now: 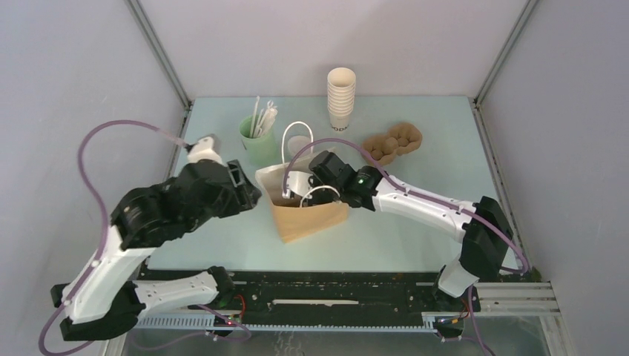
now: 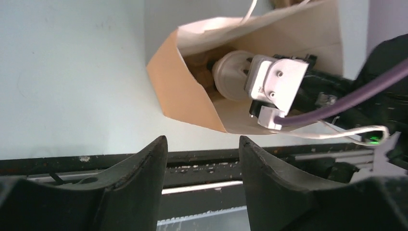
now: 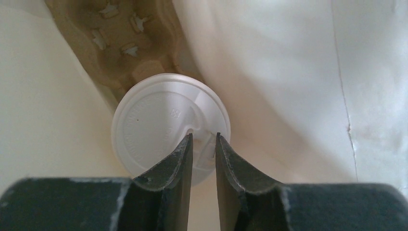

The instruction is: Pack the takeout coffee

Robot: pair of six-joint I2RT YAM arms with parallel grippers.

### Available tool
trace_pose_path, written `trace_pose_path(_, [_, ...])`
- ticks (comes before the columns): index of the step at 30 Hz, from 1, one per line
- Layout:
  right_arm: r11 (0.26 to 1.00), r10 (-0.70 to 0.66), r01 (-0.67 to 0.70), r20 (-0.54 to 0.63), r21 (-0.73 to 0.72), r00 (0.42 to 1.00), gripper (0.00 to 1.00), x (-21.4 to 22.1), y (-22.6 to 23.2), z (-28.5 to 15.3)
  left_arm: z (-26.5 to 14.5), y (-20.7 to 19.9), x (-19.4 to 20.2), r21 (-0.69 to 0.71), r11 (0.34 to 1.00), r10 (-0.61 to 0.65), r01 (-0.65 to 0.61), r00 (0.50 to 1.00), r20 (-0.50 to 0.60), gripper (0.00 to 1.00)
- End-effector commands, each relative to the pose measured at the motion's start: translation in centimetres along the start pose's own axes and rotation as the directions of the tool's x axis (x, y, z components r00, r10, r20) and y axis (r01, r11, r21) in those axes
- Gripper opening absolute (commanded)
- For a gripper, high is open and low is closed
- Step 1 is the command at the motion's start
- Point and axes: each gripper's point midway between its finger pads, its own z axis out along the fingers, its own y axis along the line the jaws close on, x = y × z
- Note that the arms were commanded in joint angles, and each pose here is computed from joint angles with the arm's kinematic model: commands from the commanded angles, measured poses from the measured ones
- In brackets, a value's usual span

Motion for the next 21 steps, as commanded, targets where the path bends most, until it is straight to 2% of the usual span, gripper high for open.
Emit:
trace_pose_path(1, [0.996, 0.029, -0.032, -0.039, -0.081, 0.999, 0.31, 0.9, 1.3, 1.5, -3.8, 3.1, -4.0, -0.008, 0.997, -0.077, 0.080, 0.979, 0.190, 0.61])
trace_pose_path(7, [0.993, 0.037, -0.045, -0.074, -0.113, 0.997, 0.31, 1.9, 1.7, 2.8, -6.6, 4.6, -7.1, 0.011, 0.995, -0.102, 0.104, 0.936, 0.337, 0.63])
trace_pose_path(21, [0.972, 0.064, -0.100, -0.174, -0.211, 0.983, 0.31, 5.0, 3.8, 5.2, -7.8, 5.1, -7.9, 0.007, 0.999, -0.037, 0.037, 0.929, 0.367, 0.64])
